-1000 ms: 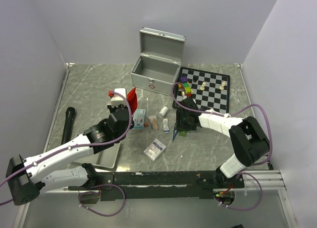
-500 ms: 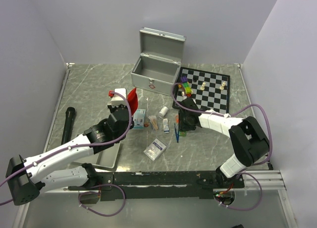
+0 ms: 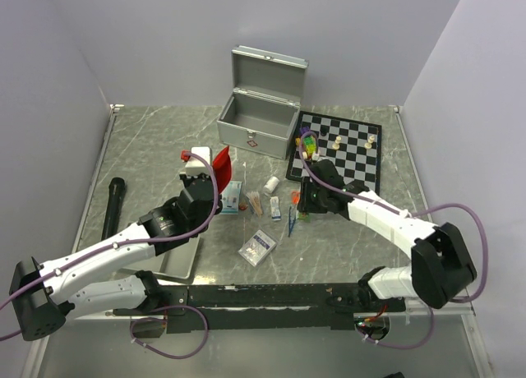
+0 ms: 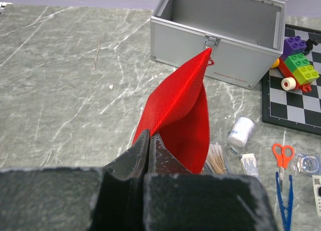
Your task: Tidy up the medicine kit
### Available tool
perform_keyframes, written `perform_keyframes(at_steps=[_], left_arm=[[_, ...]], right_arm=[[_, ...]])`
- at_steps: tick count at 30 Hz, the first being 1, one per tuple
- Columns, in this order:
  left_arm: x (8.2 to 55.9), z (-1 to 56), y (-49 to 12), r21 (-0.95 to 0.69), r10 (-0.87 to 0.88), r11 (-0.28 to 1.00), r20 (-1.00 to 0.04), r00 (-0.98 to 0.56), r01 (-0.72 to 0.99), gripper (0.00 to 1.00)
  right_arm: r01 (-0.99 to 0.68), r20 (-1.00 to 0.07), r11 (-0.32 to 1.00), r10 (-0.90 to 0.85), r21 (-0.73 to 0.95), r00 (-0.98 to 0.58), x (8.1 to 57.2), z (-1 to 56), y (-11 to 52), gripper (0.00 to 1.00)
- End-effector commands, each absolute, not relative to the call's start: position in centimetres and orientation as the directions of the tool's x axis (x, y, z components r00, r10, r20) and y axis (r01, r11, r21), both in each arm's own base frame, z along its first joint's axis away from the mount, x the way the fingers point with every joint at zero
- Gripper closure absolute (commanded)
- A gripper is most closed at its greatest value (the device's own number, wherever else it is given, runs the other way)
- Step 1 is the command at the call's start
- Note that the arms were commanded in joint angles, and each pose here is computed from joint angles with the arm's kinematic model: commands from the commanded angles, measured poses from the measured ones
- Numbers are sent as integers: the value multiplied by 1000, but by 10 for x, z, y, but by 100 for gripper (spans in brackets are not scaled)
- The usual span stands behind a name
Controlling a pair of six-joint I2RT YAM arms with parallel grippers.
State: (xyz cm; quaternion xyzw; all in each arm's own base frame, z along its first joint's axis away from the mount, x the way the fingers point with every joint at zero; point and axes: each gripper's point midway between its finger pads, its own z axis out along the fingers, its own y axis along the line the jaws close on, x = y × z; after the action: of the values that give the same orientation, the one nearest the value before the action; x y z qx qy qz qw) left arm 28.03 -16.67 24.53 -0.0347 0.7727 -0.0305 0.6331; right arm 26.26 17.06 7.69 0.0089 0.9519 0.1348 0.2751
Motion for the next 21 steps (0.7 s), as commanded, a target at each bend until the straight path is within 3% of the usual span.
perform_keyframes(at_steps=[1,6,14,21], left_arm=[[282,260,-175,-148,-145,989,-975,-171,7,99],[281,261,-176,-160,-156,987,-972,-175,10,99],[282,270,-201,-261,-241,961,-953,-186,91,99],[284,275,-222,-338,-305,931,-928,-216,139,99]], right_arm=[[-74,-561,950,114,302,-820,268,110,175,65],[-91,-589,941,126,325,-798,269,116,177,66],[-289,-621,724,239,626,-747,266,210,252,66],[-383,-590,535,289,753,-754,271,268,303,66]])
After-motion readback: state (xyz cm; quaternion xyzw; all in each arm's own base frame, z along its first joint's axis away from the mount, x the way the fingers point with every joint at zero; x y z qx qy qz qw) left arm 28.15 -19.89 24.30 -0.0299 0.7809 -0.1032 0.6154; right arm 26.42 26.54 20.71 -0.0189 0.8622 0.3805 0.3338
